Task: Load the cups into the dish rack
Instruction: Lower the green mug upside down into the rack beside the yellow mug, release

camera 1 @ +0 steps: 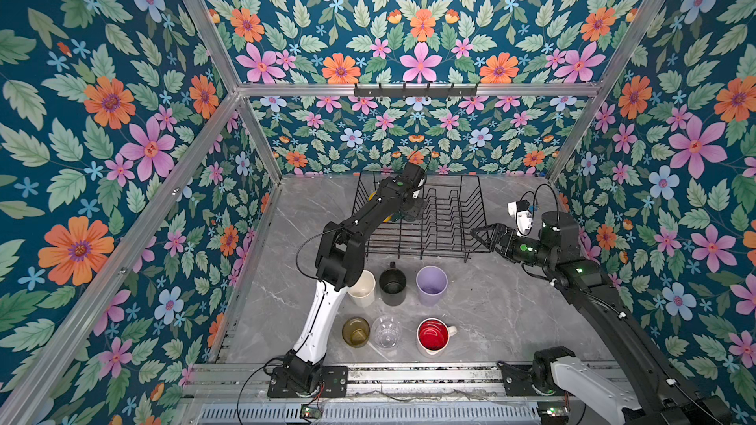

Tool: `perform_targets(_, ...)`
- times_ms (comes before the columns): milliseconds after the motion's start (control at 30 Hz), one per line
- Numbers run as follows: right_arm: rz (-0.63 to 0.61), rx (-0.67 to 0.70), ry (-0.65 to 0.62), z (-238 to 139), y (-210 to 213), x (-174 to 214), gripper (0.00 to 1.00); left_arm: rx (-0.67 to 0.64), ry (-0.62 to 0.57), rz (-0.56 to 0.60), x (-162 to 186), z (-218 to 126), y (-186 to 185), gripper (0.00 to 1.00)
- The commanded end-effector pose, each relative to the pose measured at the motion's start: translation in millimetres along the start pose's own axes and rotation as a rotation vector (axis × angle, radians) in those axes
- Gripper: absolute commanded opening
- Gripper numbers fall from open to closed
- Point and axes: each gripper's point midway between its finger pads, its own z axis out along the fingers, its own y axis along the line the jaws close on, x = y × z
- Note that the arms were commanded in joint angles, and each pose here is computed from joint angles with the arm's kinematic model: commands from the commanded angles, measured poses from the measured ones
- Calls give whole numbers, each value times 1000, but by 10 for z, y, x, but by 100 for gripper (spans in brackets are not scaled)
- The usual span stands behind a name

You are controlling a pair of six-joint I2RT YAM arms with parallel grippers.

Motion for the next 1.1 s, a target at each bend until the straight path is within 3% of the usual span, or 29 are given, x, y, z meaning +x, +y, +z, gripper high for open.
perform_targets(0, -6, -13, -7, -7, 43, -28, 98, -15, -25, 4, -62, -20, 41, 88)
perform_targets(600, -9, 5, -6, -12, 10, -18, 98, 18, -104, -12, -203, -258, 11, 93)
perform_targets(800, -24, 28, -11, -29, -17, -23, 98, 38, -192, -37, -341, -607, 17, 93)
perform_targets(1067, -44, 55, -12, -23, -62, -34, 98, 6, -327, -81, -308, -1411, 187, 92)
